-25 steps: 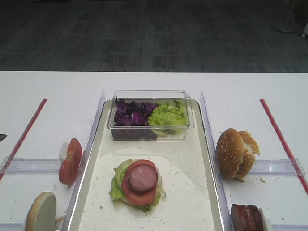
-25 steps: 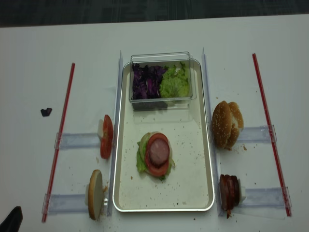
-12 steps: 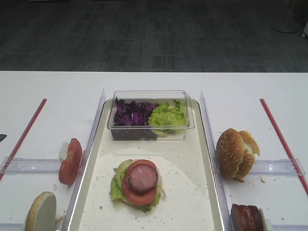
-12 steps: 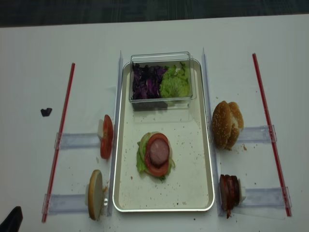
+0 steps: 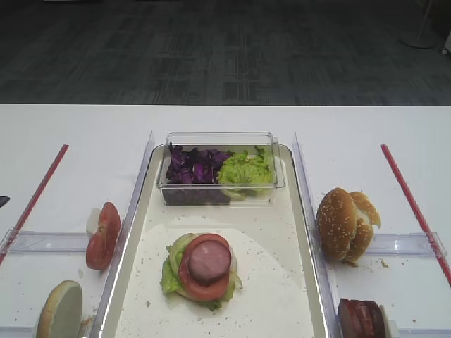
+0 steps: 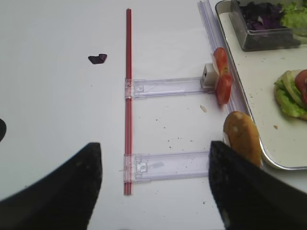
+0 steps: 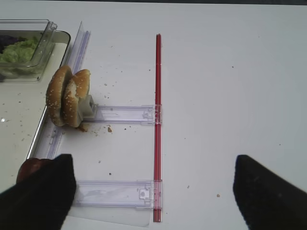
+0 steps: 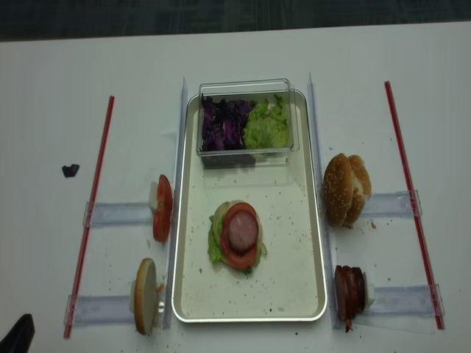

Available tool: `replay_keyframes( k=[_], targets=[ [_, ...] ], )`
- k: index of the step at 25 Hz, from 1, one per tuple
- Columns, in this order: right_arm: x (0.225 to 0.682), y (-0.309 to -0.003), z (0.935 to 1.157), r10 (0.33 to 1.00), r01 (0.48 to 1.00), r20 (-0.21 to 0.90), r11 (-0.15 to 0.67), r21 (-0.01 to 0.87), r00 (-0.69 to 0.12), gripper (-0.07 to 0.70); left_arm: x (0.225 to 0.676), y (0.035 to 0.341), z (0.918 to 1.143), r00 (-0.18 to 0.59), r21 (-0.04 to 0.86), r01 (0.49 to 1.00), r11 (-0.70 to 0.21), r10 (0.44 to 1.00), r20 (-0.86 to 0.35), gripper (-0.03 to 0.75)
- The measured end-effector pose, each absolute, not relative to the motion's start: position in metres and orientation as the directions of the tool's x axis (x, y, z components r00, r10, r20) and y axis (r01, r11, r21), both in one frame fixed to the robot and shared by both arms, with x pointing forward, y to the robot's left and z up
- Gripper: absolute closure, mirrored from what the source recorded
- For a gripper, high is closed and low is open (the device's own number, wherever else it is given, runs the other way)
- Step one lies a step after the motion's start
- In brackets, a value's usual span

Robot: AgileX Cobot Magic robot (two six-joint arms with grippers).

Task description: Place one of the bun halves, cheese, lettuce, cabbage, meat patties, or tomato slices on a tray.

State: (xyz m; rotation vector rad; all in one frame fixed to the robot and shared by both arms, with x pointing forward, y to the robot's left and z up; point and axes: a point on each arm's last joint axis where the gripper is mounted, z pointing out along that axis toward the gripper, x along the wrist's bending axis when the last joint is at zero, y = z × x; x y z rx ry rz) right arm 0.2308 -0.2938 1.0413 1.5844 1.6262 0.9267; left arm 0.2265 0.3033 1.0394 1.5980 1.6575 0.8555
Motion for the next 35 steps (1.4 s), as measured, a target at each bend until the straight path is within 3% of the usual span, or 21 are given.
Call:
replay_keyframes(
  k=[35],
  targets=[
    [0.2308, -0.2938, 1.0413, 0.999, 0.519, 0.011, 0.007, 0.855, -0.032, -0.046, 0.2265, 0.3033, 1.0394, -0.023, 0.829, 0.558, 0.034, 0.999, -0.025, 0.276]
  ],
)
